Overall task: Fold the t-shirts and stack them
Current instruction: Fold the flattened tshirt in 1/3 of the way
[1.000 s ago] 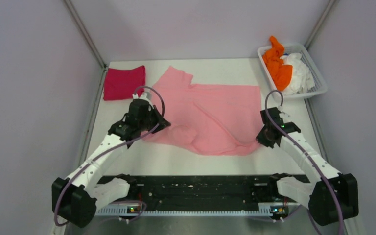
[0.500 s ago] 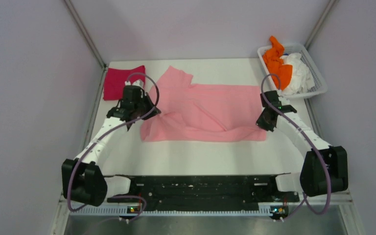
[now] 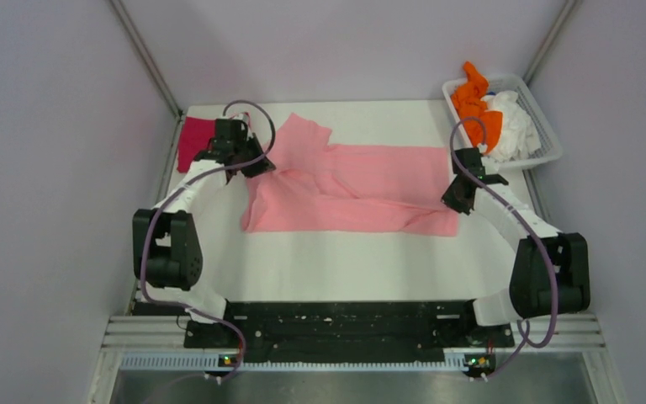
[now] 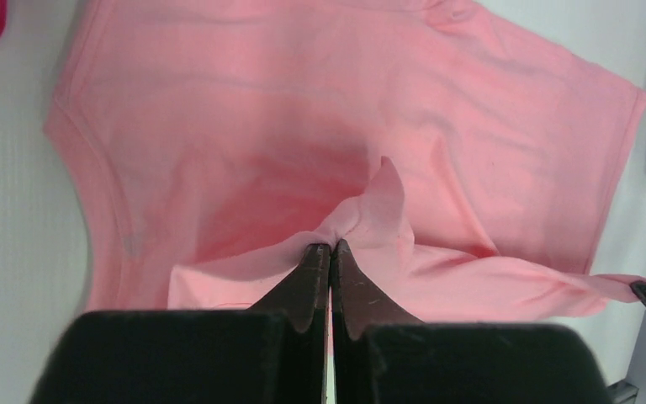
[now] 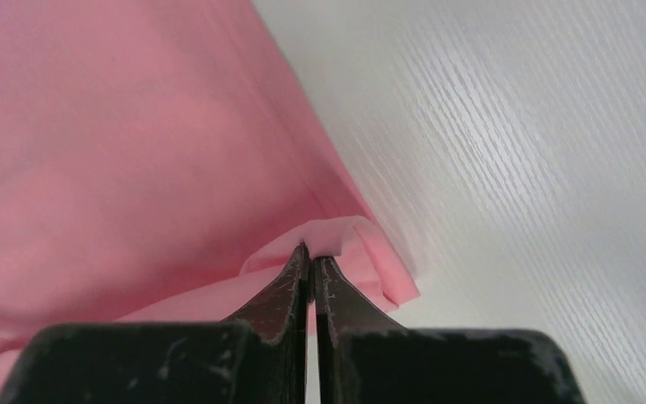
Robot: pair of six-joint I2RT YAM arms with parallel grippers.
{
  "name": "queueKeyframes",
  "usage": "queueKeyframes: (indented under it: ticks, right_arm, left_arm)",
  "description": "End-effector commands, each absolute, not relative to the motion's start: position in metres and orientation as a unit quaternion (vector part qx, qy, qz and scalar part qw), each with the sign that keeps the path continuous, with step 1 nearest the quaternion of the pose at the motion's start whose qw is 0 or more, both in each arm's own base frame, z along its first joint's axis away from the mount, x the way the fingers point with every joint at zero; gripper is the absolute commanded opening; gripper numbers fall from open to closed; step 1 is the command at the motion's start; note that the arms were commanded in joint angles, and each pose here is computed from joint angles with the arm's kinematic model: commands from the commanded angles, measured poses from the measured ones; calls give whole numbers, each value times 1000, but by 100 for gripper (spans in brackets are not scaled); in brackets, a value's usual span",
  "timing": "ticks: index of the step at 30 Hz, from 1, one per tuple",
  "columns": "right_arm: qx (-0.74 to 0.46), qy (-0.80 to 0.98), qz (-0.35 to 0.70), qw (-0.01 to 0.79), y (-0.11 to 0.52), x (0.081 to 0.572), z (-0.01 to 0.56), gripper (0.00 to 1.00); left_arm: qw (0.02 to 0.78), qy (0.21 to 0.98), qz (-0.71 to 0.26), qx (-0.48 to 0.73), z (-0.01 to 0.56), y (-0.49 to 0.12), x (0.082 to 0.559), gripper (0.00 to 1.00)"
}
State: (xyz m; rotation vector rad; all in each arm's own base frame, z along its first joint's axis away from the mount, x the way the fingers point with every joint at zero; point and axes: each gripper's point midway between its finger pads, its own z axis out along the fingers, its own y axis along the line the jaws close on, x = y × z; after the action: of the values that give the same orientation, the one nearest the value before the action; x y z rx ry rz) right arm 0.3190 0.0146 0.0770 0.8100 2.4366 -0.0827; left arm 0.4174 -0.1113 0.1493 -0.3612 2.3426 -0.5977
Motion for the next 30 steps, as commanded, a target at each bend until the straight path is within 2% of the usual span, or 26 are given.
queueKeyframes:
  ticks: [1, 2, 3, 4, 6, 7, 8, 10, 11, 13, 20, 24, 30]
  right_arm:
    - [311, 883, -18, 351, 5, 354, 89, 0]
    - [311, 880, -14, 359, 6, 358, 90, 0]
    - [311, 878, -11, 364, 6, 360, 90, 4]
    - [312, 877, -13, 365, 5, 362, 90, 17]
    - [318, 879, -29, 354, -1, 361, 87, 52]
    - [321, 879, -39, 350, -3, 361, 89, 68]
    - [323, 879, -46, 347, -6, 359, 91, 73]
    - [325, 877, -45, 352, -6, 357, 99, 79]
    - [324, 876, -37, 356, -5, 356, 103, 93]
    - [317, 877, -20, 361, 0, 349, 109, 99]
    - [230, 887, 83, 391, 53, 329, 113, 99]
    - [177, 897, 161, 372, 99, 336, 98, 99]
    - [175, 923, 146, 309, 116, 338, 40, 99]
  left_arm:
    - [352, 895, -242, -128, 149, -108, 452, 0]
    - [340, 898, -247, -128, 144, -109, 458, 0]
    - [322, 903, -254, -128, 137, -111, 461, 4]
    - [306, 907, -256, -132, 132, -111, 465, 21]
    - [288, 913, -252, -140, 125, -110, 471, 49]
    - [288, 914, -248, -142, 124, -108, 474, 91]
    - [292, 915, -242, -142, 127, -105, 477, 98]
    - [300, 914, -227, -149, 141, -98, 476, 99]
    - [308, 913, -222, -151, 150, -96, 473, 99]
    - [316, 909, -224, -154, 163, -95, 461, 99]
    - [292, 903, -279, -145, 146, -119, 390, 99]
    - [227, 906, -327, -141, 108, -141, 372, 99]
    - [162, 923, -300, -176, 50, -138, 360, 99]
